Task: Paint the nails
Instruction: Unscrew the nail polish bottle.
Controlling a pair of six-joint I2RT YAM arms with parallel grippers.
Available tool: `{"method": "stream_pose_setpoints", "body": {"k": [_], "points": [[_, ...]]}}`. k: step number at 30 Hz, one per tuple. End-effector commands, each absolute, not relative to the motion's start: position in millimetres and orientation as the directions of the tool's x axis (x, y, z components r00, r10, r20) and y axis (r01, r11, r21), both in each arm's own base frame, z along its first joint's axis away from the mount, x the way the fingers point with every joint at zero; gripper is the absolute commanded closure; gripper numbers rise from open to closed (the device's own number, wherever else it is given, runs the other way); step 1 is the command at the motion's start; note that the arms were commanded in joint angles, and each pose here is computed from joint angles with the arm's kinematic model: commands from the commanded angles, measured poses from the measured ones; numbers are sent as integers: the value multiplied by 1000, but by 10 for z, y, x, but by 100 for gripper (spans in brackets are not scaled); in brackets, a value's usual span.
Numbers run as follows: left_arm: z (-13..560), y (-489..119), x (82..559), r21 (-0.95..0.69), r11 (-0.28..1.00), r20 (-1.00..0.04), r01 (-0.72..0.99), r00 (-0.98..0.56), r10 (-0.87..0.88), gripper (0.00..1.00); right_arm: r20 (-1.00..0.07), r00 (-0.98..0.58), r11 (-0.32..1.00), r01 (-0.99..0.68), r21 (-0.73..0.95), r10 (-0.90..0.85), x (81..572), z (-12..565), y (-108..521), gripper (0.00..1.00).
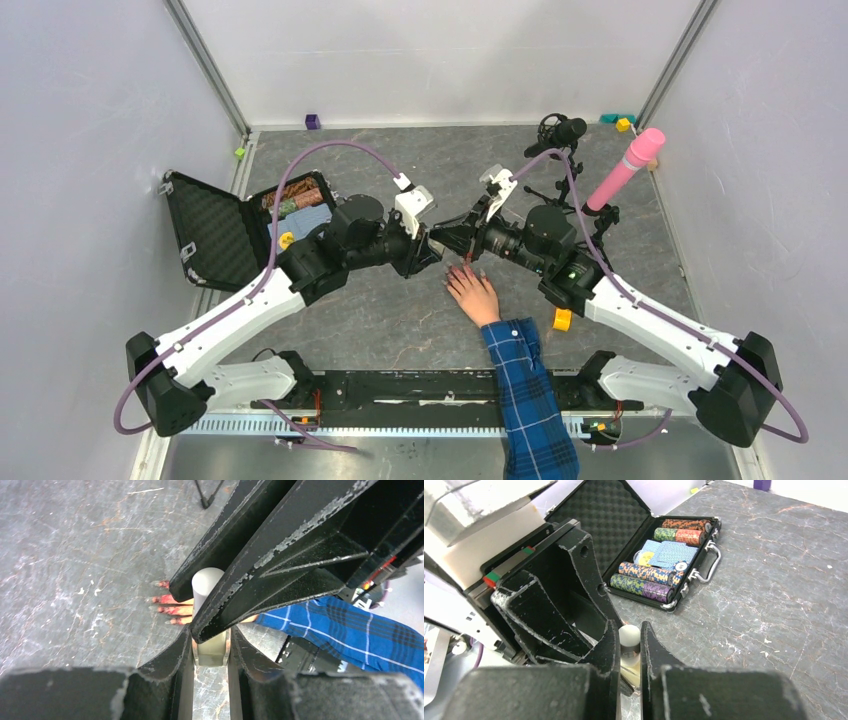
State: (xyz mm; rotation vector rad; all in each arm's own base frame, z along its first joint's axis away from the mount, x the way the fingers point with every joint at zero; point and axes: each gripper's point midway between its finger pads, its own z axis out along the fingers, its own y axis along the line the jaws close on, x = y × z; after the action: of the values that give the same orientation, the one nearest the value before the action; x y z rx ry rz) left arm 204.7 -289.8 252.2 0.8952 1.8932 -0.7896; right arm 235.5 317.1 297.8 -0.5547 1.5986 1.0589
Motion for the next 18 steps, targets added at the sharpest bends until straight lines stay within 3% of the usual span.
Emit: {"method": "stream_pose_setpoints", "body": {"k": [1,11,18], "points": [[3031,-3054,1812,-209,361,-942,909,-286,177,98,-968,-211,509,-823,252,139,2445,3127,2987,100],[3288,-3111,1286,-219,64,-961,974,-226,159,98,-991,-95,249,-961,117,98,1978,3354,2936,100],[3375,-3105,956,-239,-134,-963,962,-217,161,98,-993,-60,-20,-998,59,101,1532,3462,2961,100]]}}
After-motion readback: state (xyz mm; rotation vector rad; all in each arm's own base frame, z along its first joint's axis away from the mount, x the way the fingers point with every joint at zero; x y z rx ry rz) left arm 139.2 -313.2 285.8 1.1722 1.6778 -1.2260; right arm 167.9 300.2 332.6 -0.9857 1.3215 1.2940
